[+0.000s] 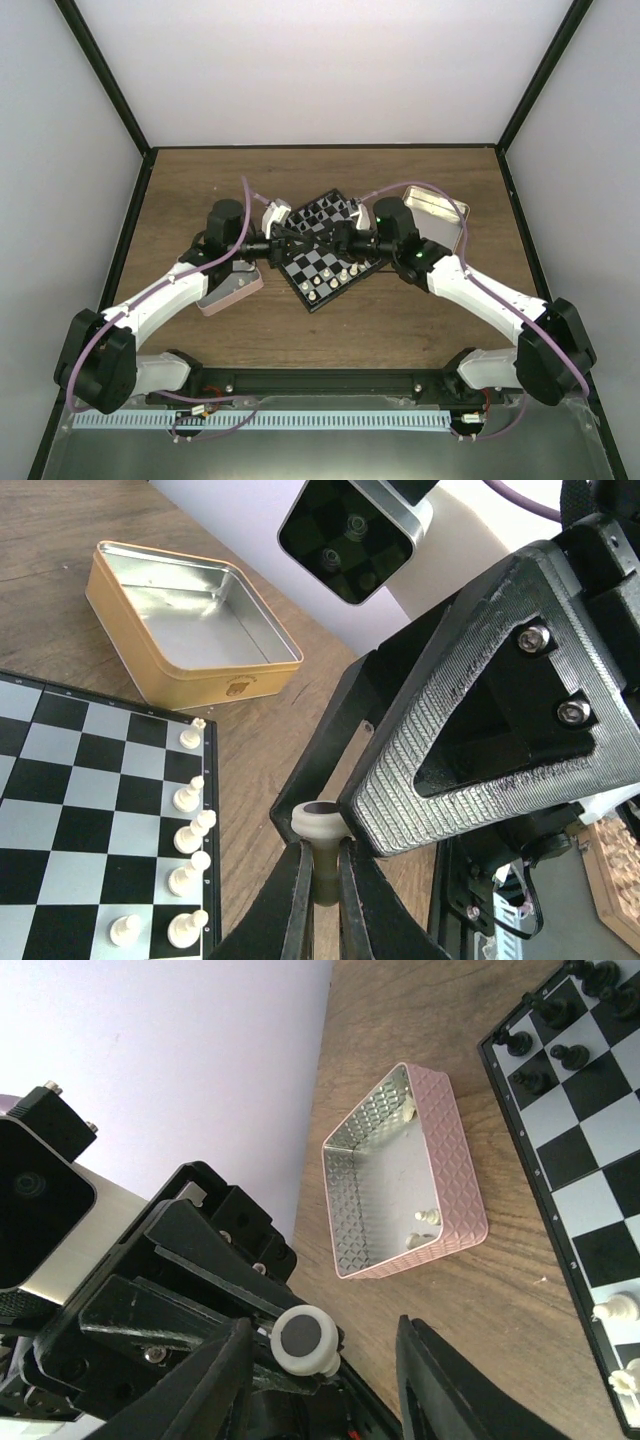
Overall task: Set up the chess pieces on the board
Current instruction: Place the chess piece on the chessboard.
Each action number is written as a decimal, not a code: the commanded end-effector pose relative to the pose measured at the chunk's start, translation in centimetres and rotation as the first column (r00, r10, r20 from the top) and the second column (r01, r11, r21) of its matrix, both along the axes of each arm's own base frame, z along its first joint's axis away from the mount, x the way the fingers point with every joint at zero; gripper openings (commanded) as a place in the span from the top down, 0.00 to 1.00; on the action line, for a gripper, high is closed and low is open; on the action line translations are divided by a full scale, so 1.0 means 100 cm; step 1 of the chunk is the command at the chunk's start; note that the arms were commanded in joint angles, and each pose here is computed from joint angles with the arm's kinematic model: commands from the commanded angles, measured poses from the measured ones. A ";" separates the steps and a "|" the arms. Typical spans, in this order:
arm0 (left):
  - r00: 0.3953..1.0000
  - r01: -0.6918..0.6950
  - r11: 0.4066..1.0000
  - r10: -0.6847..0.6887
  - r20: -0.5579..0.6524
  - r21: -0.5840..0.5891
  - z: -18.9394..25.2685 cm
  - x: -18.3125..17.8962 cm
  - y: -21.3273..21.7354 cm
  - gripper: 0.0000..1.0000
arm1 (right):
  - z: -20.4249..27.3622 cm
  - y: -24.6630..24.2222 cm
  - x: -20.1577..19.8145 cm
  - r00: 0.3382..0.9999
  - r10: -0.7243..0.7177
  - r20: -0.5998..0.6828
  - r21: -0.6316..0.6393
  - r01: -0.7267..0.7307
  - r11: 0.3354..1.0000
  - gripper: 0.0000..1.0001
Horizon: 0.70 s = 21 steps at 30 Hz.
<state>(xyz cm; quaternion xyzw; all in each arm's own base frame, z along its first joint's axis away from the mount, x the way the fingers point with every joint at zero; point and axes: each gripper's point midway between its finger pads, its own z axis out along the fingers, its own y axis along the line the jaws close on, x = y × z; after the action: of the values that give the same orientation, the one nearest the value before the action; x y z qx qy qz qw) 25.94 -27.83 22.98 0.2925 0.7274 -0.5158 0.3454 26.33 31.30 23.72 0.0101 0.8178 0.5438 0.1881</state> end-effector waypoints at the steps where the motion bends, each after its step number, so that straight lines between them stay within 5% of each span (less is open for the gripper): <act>1: 0.997 0.035 0.999 -0.033 0.067 -0.029 0.016 -0.005 -0.002 0.96 | 0.021 0.007 0.002 0.999 0.029 0.014 0.041 -0.030 0.999 0.61; 15: 0.997 0.037 0.999 -0.035 0.064 -0.035 0.019 -0.009 0.000 0.94 | 0.017 0.014 0.006 0.999 0.025 -0.040 0.072 -0.022 0.997 0.85; 17: 0.999 0.019 0.999 -0.018 0.045 -0.038 0.020 -0.006 0.000 0.86 | 0.019 0.012 0.007 0.999 0.008 -0.053 0.092 -0.003 0.996 0.88; 21: 0.999 -0.048 0.994 0.047 -0.018 -0.097 0.029 -0.002 0.003 0.53 | 0.025 0.007 0.009 0.989 -0.056 -0.139 0.175 0.081 0.981 0.92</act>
<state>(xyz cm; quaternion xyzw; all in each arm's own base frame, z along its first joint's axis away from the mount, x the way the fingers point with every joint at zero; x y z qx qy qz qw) 25.67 -27.70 23.54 0.2803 0.7294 -0.5225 0.3411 26.84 32.40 24.34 0.0405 0.8037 0.5731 0.1545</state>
